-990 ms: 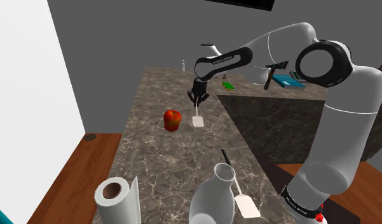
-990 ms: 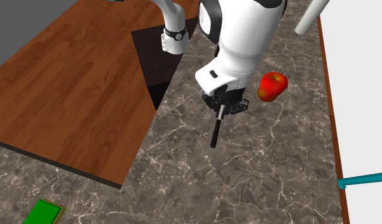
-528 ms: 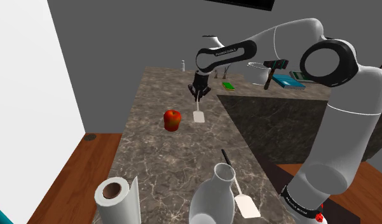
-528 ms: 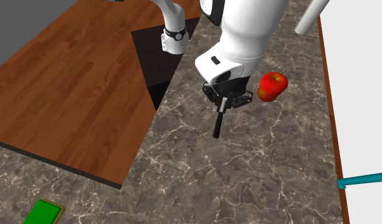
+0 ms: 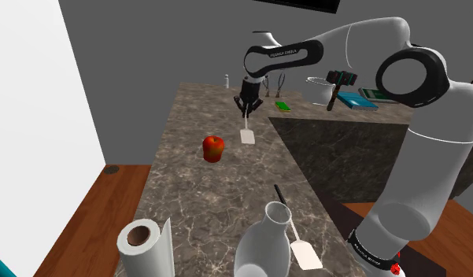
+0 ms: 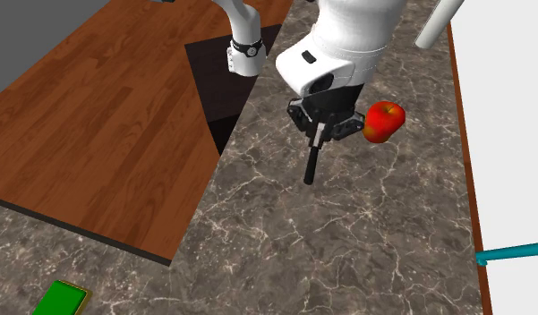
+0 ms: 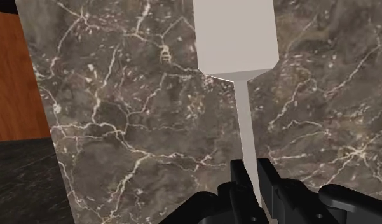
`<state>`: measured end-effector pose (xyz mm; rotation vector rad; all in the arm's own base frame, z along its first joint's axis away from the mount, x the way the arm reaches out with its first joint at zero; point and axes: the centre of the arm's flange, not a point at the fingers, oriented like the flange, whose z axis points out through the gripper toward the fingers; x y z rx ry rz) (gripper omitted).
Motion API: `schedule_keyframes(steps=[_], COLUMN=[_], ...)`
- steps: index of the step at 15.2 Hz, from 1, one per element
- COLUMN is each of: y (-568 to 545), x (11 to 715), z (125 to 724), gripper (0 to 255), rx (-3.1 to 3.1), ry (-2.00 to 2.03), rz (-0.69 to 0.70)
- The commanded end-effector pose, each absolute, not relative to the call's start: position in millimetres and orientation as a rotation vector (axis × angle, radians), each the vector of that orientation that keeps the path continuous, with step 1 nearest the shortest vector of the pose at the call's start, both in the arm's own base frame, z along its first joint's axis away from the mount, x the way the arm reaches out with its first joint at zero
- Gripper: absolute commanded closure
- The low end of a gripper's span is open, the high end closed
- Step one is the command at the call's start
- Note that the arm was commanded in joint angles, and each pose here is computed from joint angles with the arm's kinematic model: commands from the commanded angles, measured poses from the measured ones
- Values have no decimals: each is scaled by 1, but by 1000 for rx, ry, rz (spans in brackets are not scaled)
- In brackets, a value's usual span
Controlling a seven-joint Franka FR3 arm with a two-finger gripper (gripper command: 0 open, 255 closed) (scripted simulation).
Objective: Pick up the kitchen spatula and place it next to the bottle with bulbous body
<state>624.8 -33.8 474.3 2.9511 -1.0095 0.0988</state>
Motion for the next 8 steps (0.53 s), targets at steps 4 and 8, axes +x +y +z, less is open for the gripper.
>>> schedule_keyframes(steps=[4,8], y=[-34,-34], x=[625,625], z=[501,523], gripper=[255,255], rx=[2951,2951], ry=[-1010,-1010], rz=[98,98])
